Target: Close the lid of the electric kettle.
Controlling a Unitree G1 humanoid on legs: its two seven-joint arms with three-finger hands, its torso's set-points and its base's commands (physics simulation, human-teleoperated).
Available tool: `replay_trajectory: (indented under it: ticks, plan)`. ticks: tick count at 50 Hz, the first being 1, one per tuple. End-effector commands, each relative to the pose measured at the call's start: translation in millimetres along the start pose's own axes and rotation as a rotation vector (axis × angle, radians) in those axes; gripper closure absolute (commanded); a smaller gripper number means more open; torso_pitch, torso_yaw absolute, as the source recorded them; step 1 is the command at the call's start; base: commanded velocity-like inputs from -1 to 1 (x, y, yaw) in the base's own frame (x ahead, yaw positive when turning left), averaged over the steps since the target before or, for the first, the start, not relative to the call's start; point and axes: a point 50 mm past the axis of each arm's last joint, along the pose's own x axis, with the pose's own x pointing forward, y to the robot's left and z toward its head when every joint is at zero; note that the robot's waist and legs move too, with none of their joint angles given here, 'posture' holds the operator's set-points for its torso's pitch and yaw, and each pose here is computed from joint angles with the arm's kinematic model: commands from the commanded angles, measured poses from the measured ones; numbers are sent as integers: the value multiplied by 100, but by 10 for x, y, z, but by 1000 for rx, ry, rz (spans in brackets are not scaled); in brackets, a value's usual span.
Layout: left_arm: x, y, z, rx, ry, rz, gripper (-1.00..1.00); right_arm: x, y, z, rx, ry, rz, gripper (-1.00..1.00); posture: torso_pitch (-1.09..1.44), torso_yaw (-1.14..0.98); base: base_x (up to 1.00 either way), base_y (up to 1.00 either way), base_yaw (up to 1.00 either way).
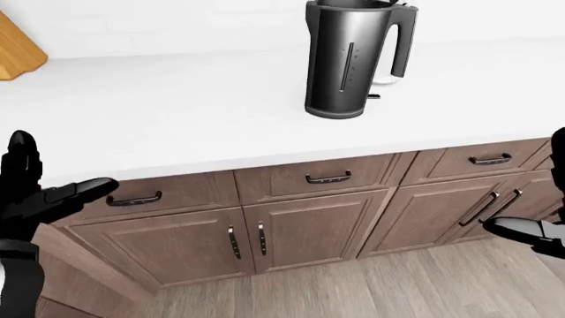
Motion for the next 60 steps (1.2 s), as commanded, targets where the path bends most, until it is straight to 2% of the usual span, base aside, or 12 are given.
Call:
replay_trajectory:
  ticks: [1,29,44,51,60]
  plan:
    - [-7,-48,172,5,-82,-23,-100,-4,1,82,-13,-58,-3,-99,0,0,31,0,0]
    - [20,-31,121,7,-82,-20,-100,0,0,60,-14,-55,-8,-99,0,0,35,0,0]
    - [-12,-30,187,4,-85,-20,-100,-6,-12,106,-10,-63,-18,-100,0,0,24,0,0]
    - [57,-10,57,5,-84,-19,-100,-13,-21,94,-14,-65,-21,-100,0,0,0,0,0]
    - [42,-7,62,6,-84,-19,-100,-18,-27,101,-18,-69,-20,-100,0,0,0,0,0]
